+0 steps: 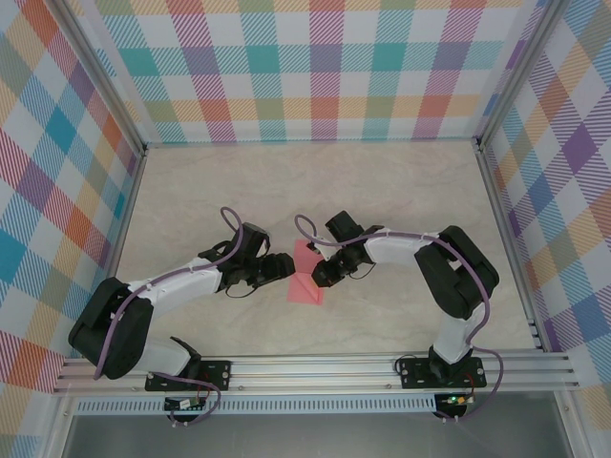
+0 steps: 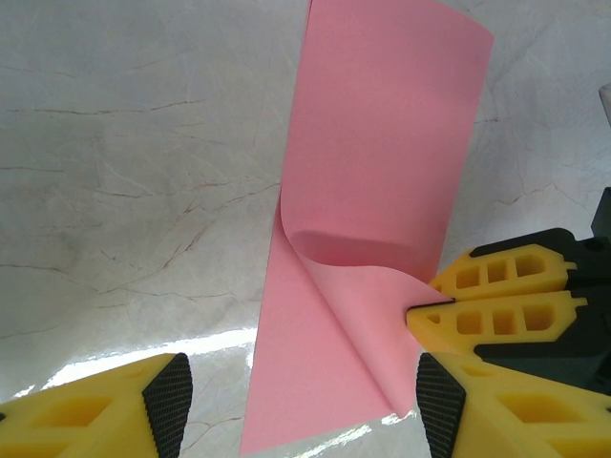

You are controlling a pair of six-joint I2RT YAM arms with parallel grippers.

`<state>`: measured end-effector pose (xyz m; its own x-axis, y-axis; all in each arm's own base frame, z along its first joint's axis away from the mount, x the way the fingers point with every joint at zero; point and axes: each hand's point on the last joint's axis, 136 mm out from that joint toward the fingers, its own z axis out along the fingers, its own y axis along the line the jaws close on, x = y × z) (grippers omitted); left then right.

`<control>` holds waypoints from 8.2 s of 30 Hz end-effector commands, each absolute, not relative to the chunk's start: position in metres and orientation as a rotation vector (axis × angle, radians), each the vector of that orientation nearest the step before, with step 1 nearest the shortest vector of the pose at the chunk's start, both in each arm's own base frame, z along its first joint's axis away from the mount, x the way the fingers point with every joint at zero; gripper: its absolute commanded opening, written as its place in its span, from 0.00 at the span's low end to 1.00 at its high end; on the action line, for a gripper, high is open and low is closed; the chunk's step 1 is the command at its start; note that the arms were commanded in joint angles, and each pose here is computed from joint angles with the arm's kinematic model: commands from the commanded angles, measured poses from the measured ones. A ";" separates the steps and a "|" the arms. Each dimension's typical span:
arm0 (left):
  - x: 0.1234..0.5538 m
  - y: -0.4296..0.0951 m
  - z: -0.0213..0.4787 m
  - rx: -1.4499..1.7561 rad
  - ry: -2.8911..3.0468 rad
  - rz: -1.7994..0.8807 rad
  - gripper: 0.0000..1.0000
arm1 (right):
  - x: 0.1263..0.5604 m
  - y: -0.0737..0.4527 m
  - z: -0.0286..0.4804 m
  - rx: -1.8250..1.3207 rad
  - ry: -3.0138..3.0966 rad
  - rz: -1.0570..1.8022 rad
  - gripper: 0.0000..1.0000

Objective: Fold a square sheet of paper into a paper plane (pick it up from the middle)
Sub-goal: Fold the triangle a second time at the center of the table.

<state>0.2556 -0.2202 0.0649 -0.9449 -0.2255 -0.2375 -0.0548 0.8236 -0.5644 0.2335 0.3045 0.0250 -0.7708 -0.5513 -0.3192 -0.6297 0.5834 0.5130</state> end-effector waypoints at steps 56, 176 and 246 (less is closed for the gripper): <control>0.264 -0.232 0.070 -0.188 2.696 -0.891 0.56 | 0.248 0.299 0.028 -0.980 2.682 0.855 0.08; 0.274 -0.282 0.025 -0.225 2.756 -1.129 0.20 | 0.239 0.290 0.007 -0.896 2.758 0.841 0.09; 0.257 -0.273 0.002 -0.138 2.850 -1.022 0.19 | 0.189 0.285 0.005 -0.343 3.111 0.979 0.19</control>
<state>0.2746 -0.2796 0.0217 -0.9790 -0.1567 -0.1301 -0.0243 0.7240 -0.6893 0.2014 0.3051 0.0163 -0.9709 -0.2386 0.0217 -0.1659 0.7348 0.6577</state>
